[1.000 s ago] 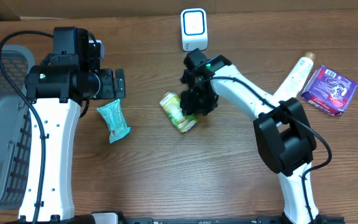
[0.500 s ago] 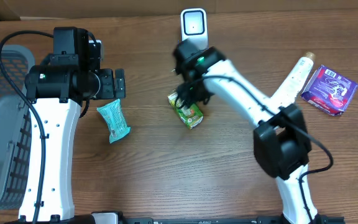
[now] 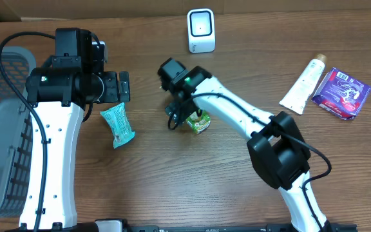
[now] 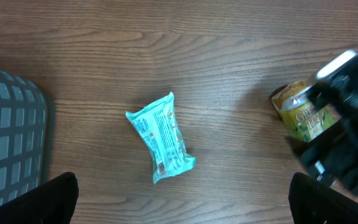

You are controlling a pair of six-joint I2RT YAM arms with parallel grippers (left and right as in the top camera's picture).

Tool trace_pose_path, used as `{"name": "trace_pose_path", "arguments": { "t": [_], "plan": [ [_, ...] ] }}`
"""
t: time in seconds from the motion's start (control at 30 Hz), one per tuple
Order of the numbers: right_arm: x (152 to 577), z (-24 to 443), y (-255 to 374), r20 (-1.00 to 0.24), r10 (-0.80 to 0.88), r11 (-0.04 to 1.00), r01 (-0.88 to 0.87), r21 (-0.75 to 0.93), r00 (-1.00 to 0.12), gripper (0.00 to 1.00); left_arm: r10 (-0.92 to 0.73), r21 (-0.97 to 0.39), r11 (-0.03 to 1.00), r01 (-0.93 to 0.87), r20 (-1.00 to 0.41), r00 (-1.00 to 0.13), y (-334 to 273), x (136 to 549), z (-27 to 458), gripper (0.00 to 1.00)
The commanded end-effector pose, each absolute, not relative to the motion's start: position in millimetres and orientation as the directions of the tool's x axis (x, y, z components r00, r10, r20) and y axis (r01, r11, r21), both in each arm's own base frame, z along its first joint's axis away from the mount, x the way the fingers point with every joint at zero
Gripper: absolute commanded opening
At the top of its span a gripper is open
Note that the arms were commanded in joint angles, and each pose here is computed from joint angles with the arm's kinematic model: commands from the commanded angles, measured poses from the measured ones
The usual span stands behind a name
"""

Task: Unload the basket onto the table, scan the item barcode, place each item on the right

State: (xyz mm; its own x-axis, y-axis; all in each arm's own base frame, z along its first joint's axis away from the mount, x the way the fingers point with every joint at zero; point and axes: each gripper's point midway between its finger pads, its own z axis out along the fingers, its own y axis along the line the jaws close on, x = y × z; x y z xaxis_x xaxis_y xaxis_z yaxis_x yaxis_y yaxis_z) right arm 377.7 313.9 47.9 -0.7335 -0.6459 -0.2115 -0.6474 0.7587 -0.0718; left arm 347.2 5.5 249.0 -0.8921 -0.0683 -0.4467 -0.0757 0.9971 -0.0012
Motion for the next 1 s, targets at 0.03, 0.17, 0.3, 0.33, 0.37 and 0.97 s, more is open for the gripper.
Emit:
{"name": "trace_pose_path", "arguments": {
  "t": [0.03, 0.17, 0.3, 0.33, 0.37, 0.97],
  "plan": [
    [385, 27, 298, -0.171, -0.618, 0.78, -0.625, -0.018, -0.767, 0.94, -0.066, -0.007, 0.997, -0.07, -0.453, -0.889, 4, 349, 252, 1.0],
    [381, 15, 300, -0.148, -0.61, 0.783, -0.621, 0.044, -0.779, 0.88, -0.066, -0.008, 0.998, -0.07, -0.453, -0.889, 4, 349, 252, 0.99],
    [380, 16, 306, -0.16, -0.611, 0.778, -0.626, 0.064, -0.775, 0.84, -0.066, -0.008, 0.998, -0.07, -0.453, -0.889, 4, 349, 252, 1.0],
    [380, 16, 307, -0.162, -0.611, 0.777, -0.627, 0.064, -0.774, 0.81, -0.066, -0.008, 0.997, -0.071, -0.453, -0.889, 4, 349, 252, 1.0],
    [381, 16, 307, -0.166, -0.608, 0.779, -0.624, 0.065, -0.777, 0.79, -0.066, -0.008, 0.998, -0.07, -0.453, -0.889, 4, 349, 252, 0.99],
    [352, 28, 338, -0.112, -0.513, 0.76, -0.51, 0.403, -0.851, 0.17, -0.066, -0.008, 0.997, -0.071, -0.453, -0.889, 4, 349, 252, 0.99]
  ]
}}
